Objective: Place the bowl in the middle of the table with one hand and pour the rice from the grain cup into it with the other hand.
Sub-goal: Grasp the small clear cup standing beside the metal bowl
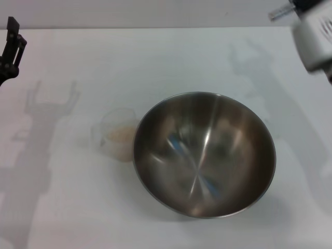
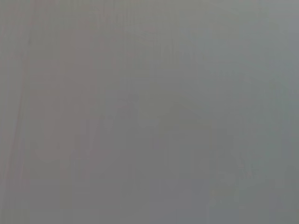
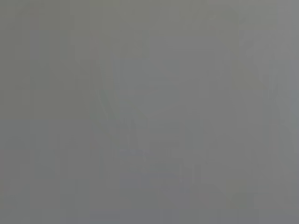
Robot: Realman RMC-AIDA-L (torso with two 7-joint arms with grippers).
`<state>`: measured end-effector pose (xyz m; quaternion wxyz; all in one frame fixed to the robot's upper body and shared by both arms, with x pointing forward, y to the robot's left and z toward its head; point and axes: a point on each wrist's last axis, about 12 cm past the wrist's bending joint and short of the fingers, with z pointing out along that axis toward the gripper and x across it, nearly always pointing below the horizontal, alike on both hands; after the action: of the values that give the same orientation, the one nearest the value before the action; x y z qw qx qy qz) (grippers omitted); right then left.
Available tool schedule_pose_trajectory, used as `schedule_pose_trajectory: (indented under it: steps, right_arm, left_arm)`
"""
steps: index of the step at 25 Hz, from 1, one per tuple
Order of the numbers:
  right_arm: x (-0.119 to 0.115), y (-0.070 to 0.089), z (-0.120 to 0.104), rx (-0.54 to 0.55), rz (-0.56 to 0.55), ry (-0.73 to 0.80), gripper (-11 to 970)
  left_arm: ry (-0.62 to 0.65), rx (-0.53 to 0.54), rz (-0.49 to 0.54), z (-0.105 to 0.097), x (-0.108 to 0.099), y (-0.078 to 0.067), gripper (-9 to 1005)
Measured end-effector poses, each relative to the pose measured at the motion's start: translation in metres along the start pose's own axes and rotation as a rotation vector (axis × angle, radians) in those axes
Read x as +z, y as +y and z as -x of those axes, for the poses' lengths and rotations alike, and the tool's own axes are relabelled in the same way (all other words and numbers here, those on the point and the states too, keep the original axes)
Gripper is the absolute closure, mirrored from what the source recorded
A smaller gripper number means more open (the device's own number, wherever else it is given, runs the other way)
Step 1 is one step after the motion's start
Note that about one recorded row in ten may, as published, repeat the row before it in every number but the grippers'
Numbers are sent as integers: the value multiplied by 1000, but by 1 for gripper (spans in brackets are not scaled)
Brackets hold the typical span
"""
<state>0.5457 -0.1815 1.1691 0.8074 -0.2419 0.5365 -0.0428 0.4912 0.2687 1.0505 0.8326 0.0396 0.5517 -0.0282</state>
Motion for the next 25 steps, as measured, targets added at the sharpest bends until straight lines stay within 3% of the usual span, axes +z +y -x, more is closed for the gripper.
schedule_pose_trajectory:
  steps: [5, 10, 18, 25]
  right_arm:
    - [-33, -2, -30, 87, -159, -81, 511]
    - [-66, -18, -60, 212, -321, -68, 511]
    - [-115, -45, -107, 462, -377, -21, 511]
    - [-133, -60, -130, 504, -388, 62, 511]
  left_arm:
    - [5, 4, 7, 0, -3, 2, 136]
    - [5, 6, 9, 0, -5, 3, 136]
    - [-8, 2, 6, 2, -14, 2, 135]
    - [6, 1, -45, 4, -40, -2, 135]
